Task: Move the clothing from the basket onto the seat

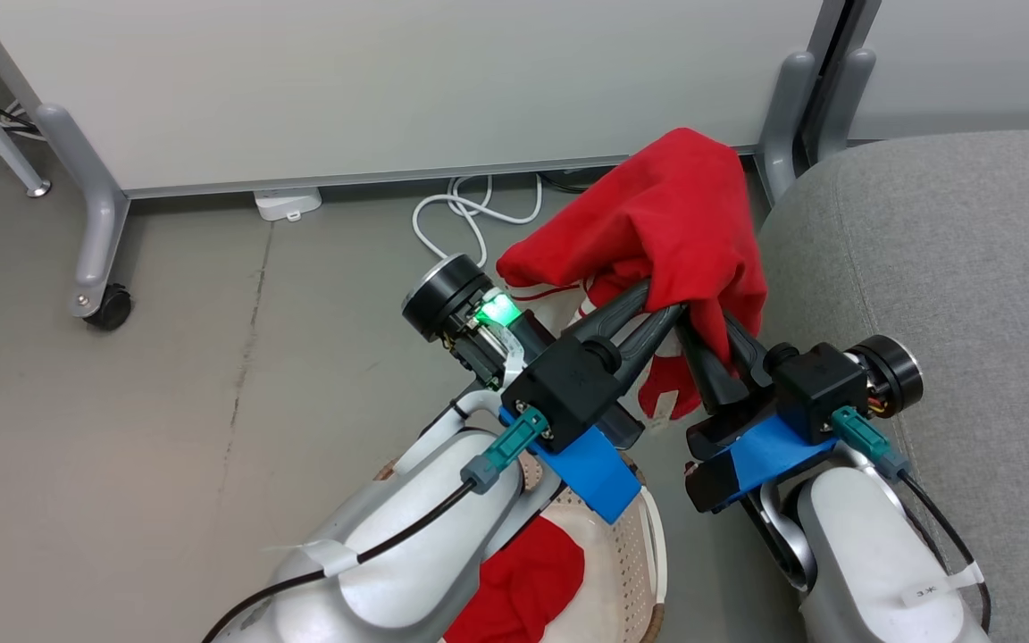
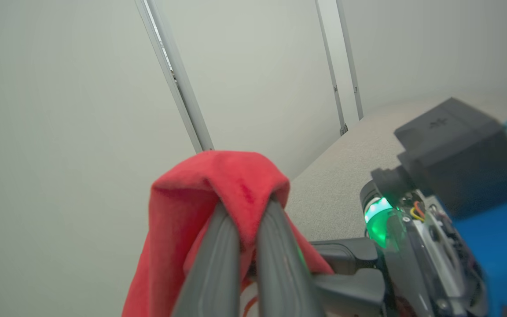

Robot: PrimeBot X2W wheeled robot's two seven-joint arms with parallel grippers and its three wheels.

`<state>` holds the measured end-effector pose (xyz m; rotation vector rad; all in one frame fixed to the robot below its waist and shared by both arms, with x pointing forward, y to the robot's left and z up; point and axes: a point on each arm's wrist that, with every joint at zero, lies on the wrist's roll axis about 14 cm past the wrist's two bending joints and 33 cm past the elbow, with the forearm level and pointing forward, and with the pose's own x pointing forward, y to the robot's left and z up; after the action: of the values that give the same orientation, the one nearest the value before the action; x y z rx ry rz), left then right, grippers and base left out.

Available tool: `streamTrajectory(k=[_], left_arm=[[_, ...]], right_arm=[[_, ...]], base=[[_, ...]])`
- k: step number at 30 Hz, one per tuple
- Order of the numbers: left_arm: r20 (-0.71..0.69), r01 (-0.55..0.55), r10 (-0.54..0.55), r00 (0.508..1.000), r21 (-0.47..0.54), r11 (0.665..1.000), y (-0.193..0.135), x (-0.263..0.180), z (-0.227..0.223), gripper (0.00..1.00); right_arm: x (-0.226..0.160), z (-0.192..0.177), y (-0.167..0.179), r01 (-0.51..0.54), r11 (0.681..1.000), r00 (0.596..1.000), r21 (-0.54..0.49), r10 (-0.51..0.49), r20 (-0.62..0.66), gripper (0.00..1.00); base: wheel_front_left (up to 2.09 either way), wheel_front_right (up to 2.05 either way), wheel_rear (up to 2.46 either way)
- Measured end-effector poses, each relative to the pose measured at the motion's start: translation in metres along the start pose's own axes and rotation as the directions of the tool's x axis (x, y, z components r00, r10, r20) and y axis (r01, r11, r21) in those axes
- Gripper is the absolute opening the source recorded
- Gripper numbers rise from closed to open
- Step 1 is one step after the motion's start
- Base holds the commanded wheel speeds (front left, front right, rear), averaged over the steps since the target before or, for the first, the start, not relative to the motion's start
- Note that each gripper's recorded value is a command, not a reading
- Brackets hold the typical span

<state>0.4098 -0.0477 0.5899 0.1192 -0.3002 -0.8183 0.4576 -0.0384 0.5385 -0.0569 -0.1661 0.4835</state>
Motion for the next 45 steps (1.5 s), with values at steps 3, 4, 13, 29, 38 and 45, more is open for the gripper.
streamTrajectory(k=[3, 4, 13, 29, 38, 45], left_arm=[[0.000, -0.003, 0.003, 1.000, -0.002, 1.000, 0.001, 0.000, 0.000, 0.00], [0.000, -0.003, 0.003, 1.000, -0.002, 1.000, 0.001, 0.000, 0.000, 0.00], [-0.004, -0.004, 0.004, 1.000, -0.005, 1.000, 0.001, 0.000, -0.002, 0.00], [-0.019, -0.019, 0.019, 1.000, -0.010, 1.000, 0.005, 0.000, -0.009, 1.00], [-0.021, -0.015, 0.015, 1.000, -0.020, 1.000, 0.004, 0.004, -0.013, 1.00], [-0.035, 0.023, -0.024, 0.999, -0.050, 0.998, -0.006, 0.011, -0.025, 1.00]], right_arm=[[0.000, 0.001, 0.000, 0.001, 1.000, 1.000, 0.002, -0.001, 0.002, 0.00], [0.000, 0.001, 0.000, 0.001, 1.000, 1.000, 0.003, -0.001, 0.003, 0.00], [-0.001, 0.001, 0.001, 0.001, 1.000, 1.000, 0.016, -0.001, 0.006, 0.00], [0.000, 0.000, 0.001, 0.000, 1.000, 1.000, 0.028, -0.001, 0.007, 0.00], [-0.006, -0.006, -0.007, 0.025, 0.999, 1.000, 0.031, -0.025, -0.008, 0.00], [-0.023, -0.015, -0.038, 0.121, 0.993, 0.992, 0.004, -0.121, -0.036, 0.00]], base=[[0.00, 0.00, 0.00], [0.00, 0.00, 0.00], [0.00, 0.00, 0.00], [0.00, 0.00, 0.00], [0.00, 0.00, 0.00], [0.00, 0.00, 0.00]])
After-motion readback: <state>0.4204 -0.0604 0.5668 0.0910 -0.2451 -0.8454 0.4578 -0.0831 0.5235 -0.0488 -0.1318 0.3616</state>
